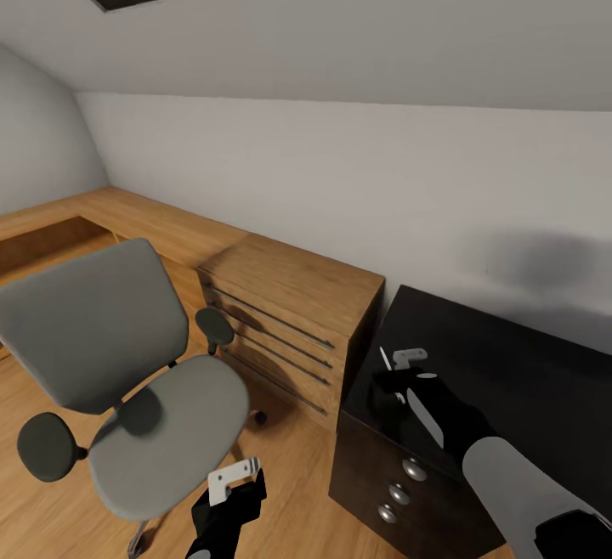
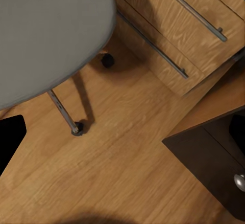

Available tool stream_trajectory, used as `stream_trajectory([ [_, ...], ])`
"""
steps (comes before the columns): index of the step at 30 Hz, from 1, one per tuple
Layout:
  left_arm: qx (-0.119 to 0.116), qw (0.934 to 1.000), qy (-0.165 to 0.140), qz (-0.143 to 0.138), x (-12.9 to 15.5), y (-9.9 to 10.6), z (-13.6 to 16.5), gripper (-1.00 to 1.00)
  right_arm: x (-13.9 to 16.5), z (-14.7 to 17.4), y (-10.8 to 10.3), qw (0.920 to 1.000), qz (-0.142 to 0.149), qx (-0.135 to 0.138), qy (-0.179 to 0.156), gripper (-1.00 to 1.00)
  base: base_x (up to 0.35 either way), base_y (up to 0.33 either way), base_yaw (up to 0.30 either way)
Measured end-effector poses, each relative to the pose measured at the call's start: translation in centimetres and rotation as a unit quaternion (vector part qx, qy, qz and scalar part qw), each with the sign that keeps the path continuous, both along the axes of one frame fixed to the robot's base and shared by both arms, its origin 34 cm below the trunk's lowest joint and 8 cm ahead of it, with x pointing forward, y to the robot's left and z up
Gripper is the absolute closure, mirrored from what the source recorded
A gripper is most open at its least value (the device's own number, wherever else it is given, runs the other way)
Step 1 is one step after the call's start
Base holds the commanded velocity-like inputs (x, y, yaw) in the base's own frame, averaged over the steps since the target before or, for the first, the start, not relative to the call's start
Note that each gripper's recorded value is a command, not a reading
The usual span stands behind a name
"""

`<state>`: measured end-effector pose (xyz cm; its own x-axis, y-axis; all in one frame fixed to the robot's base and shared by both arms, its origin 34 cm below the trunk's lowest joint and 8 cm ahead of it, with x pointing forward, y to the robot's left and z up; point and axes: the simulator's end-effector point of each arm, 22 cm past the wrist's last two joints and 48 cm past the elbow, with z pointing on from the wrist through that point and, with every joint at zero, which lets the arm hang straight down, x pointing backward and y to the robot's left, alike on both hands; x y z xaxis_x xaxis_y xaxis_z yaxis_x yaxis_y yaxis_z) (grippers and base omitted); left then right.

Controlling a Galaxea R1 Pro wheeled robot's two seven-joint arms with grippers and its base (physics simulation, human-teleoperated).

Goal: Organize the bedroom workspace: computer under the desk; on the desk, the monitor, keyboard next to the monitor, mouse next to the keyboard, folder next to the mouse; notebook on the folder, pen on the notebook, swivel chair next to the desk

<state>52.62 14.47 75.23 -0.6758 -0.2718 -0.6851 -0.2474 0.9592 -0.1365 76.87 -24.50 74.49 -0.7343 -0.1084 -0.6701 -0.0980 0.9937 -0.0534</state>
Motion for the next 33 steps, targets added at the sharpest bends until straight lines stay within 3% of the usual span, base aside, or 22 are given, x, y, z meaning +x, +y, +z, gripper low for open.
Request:
stream_trajectory([
  [33, -0.001, 1.0, -0.001, 0.0, 0.1, 0.0, 0.1, -1.0, -1.1, -0.9, -0.2, 0.9995, -0.002, -0.002, 0.032, -1.0, 0.0, 0.0, 0.0],
])
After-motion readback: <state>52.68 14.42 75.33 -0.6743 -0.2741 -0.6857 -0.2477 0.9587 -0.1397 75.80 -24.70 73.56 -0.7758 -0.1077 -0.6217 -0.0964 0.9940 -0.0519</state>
